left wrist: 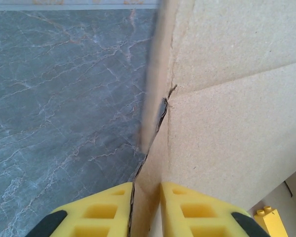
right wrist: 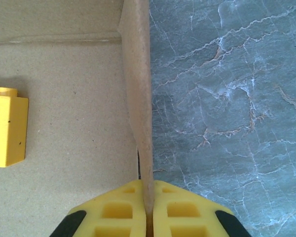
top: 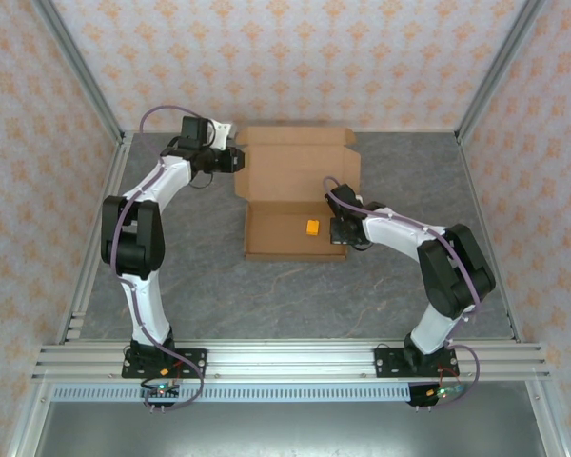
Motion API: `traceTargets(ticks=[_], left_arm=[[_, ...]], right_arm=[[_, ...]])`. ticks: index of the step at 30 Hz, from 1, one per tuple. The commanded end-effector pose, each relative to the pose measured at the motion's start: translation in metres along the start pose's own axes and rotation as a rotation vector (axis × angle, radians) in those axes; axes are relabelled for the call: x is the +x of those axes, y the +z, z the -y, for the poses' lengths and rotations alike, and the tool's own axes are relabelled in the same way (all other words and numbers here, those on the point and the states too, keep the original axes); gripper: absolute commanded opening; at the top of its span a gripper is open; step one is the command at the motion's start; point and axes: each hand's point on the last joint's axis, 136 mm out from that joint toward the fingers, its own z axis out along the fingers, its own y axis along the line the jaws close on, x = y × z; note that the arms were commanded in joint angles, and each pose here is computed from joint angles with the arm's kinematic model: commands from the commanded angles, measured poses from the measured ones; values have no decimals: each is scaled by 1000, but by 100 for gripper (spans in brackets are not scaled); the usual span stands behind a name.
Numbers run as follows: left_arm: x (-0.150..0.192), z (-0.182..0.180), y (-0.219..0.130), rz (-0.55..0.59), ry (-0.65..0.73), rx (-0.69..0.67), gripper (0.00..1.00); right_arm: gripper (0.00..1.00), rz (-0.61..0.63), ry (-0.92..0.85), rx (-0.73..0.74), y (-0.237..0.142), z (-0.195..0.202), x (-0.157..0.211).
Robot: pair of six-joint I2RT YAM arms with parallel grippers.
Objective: Fold the paper box
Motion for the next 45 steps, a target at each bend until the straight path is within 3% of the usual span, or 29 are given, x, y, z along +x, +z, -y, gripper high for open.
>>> traceTargets(ticks=[1,11,14,16,21,30,37,42,45], left_arm=[[-15,6,-15,40,25,15,19],[-18,7,-22,101,55,-1,3],[-26,14,-36,172,77,-14,1],[-26,15,-41,202,99,-35,0],[-22,16,-49,239,163,-76,0],[-24,23,-58,328,224,-72,0],[-23,25,-56,353,225,-70,0],[-23,25,-56,350,224,-75,0],[-23,26,-56,349,224,-73,0]], right_arm=[[7,-8,-19,31,-1,3,-2],[10,4,-11,41,-5,4,-8],[14,6,-10,44,-6,3,-9],[20,14,-2,40,-9,3,-12],[50,90,10,13,-33,0,-33],[67,355,-23,-157,-103,-7,-102],[67,465,-62,-420,-119,-5,-161],[67,440,-79,-427,-99,8,-186],[66,424,-89,-522,-91,8,-195]])
